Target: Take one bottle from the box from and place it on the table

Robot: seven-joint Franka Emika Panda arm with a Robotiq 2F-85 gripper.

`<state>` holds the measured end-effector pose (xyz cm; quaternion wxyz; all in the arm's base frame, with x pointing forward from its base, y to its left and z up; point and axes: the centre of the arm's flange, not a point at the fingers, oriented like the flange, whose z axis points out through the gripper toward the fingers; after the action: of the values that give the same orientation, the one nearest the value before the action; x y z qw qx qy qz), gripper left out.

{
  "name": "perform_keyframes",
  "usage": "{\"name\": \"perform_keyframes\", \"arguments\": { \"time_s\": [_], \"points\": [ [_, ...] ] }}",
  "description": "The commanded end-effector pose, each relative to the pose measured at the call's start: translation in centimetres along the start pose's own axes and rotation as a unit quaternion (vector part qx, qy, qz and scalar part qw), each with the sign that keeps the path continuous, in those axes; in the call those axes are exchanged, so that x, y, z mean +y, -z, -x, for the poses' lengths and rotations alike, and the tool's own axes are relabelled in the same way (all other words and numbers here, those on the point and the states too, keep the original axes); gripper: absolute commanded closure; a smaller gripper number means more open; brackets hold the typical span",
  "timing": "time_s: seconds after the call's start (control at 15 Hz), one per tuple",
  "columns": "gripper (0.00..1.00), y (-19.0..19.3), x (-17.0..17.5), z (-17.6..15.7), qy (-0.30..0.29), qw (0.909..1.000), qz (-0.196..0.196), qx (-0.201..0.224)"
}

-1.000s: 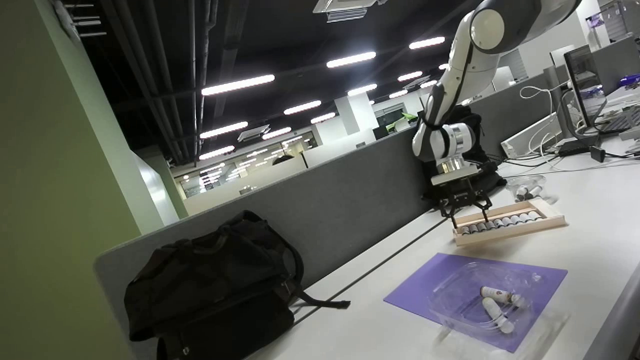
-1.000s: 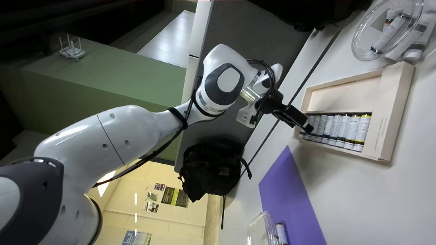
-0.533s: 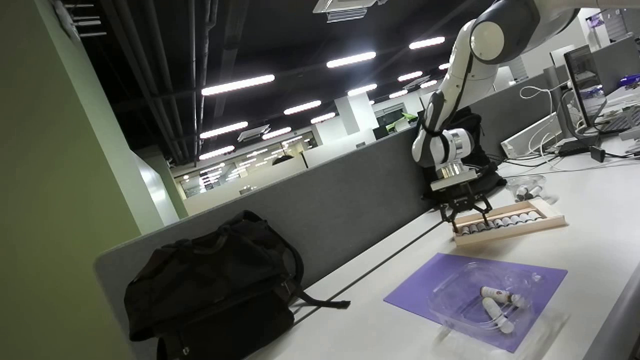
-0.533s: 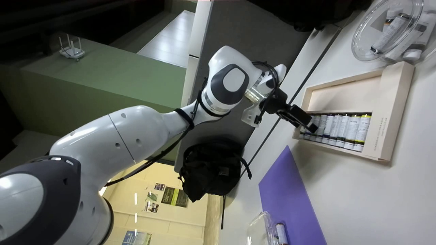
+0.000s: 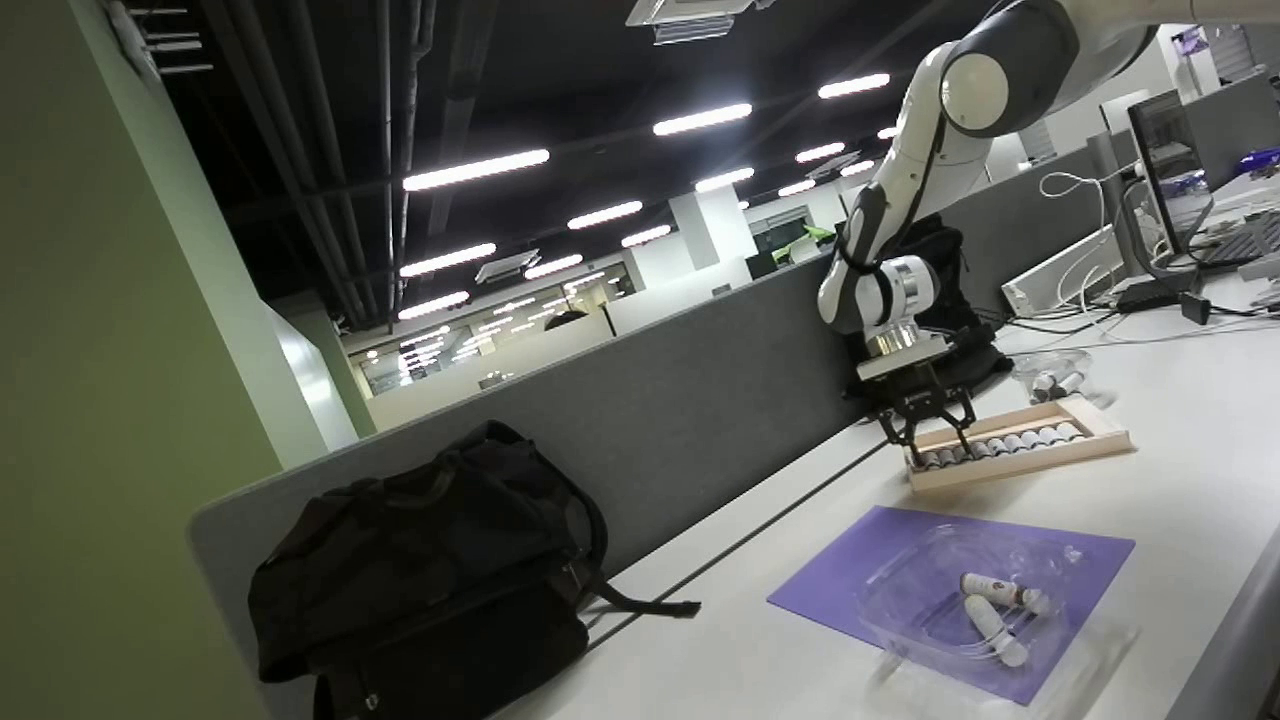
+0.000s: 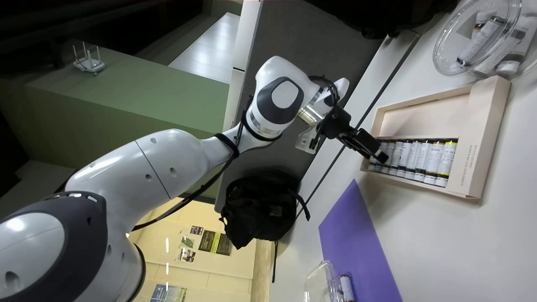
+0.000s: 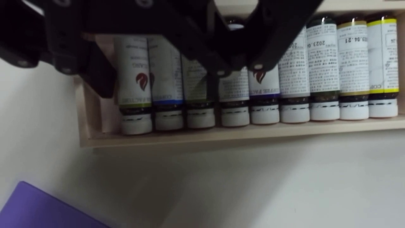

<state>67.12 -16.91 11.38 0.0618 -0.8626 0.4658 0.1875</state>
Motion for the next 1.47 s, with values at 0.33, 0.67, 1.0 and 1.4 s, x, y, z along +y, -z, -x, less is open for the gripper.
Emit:
{"name": "perform_keyframes", "arguments": {
  "time_s": [0.33,0.67,1.0,1.4],
  "points": [
    [0.07,-0.02,-0.85,-1.26,-0.014,0.9995,0.027,0.01],
    [0.47,0.12,-0.95,-1.29,-0.008,0.999,0.043,0.013],
    [0.45,-0.06,-1.0,-1.34,-0.003,0.9983,0.056,0.016],
    [0.73,-0.15,-1.01,-1.2,0.006,0.997,0.071,0.028]
  ]
}}
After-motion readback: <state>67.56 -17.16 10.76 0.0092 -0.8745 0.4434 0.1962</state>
